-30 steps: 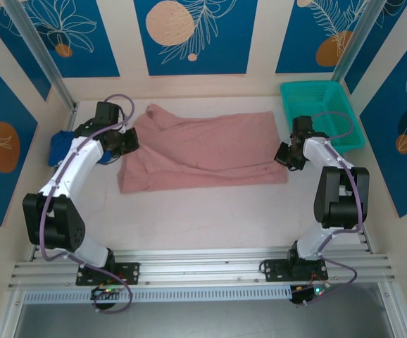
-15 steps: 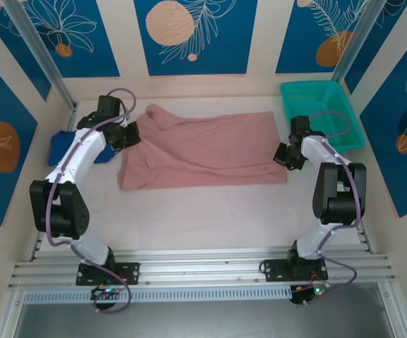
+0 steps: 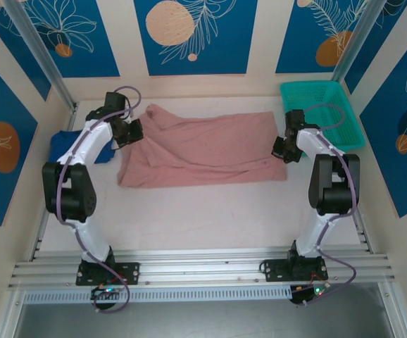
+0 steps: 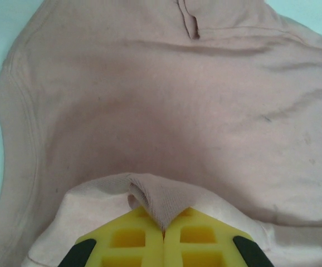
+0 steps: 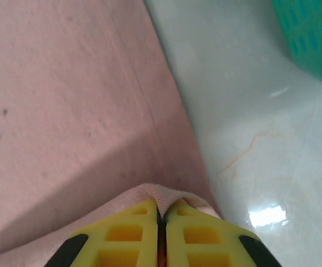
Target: Fold the inside-out t-shirt
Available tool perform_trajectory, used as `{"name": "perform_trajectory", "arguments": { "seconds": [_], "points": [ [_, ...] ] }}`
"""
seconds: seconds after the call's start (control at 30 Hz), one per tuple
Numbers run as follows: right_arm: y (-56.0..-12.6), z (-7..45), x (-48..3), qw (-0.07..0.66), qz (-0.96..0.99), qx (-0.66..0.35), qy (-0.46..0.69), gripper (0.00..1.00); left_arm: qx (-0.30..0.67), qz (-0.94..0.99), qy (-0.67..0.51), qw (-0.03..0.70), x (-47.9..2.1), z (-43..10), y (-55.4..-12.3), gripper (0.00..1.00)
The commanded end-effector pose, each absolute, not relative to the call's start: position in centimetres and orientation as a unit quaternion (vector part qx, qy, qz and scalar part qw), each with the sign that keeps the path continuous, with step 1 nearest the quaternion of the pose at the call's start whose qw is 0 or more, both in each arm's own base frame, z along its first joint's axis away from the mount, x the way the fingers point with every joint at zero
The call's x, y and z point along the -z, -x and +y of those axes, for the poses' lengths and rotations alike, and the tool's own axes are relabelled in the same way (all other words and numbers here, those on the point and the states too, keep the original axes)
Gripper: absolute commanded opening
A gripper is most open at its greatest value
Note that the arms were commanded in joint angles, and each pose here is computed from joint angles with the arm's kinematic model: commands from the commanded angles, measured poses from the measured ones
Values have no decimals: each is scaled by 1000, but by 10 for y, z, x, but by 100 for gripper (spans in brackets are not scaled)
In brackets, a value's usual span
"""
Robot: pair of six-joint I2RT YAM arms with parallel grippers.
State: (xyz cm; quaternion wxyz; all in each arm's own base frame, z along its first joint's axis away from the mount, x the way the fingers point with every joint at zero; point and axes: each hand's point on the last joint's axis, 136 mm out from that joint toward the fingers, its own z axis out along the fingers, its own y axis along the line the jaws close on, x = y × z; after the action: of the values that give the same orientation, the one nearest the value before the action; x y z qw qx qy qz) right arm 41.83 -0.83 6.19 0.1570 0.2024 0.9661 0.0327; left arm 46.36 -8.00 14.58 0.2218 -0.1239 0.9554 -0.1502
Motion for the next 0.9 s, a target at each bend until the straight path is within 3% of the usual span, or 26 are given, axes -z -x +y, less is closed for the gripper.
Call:
{"name": "perform_trajectory", "arguments": {
  "seconds": [0.0, 0.07, 0.17, 0.33, 0.5, 0.6, 0.87],
  "points": [
    [-439, -19, -66, 176, 963, 0, -206, 18, 128, 955, 130, 236, -136, -67, -492, 1],
    [-446, -18, -70, 181, 961, -5, -207, 24, 127, 955, 135, 233, -128, -68, -503, 6],
    [-451, -14, -83, 195, 961, -15, -198, 33, 123, 955, 136, 232, -127, -67, -512, 29],
    [-435, 10, -109, 213, 960, -66, -170, 36, 110, 951, 135, 257, -148, -61, -508, 54],
    [-395, 106, -115, 198, 958, -200, -63, 43, 176, 938, 135, 265, -153, -81, -465, 61],
    [-376, 156, -103, 168, 961, -218, -6, 43, 223, 932, 134, 252, -143, -99, -435, 62],
    [-358, 206, -54, 105, 970, -216, 38, 38, 218, 935, 130, 250, -123, -100, -392, 62]
  ]
}}
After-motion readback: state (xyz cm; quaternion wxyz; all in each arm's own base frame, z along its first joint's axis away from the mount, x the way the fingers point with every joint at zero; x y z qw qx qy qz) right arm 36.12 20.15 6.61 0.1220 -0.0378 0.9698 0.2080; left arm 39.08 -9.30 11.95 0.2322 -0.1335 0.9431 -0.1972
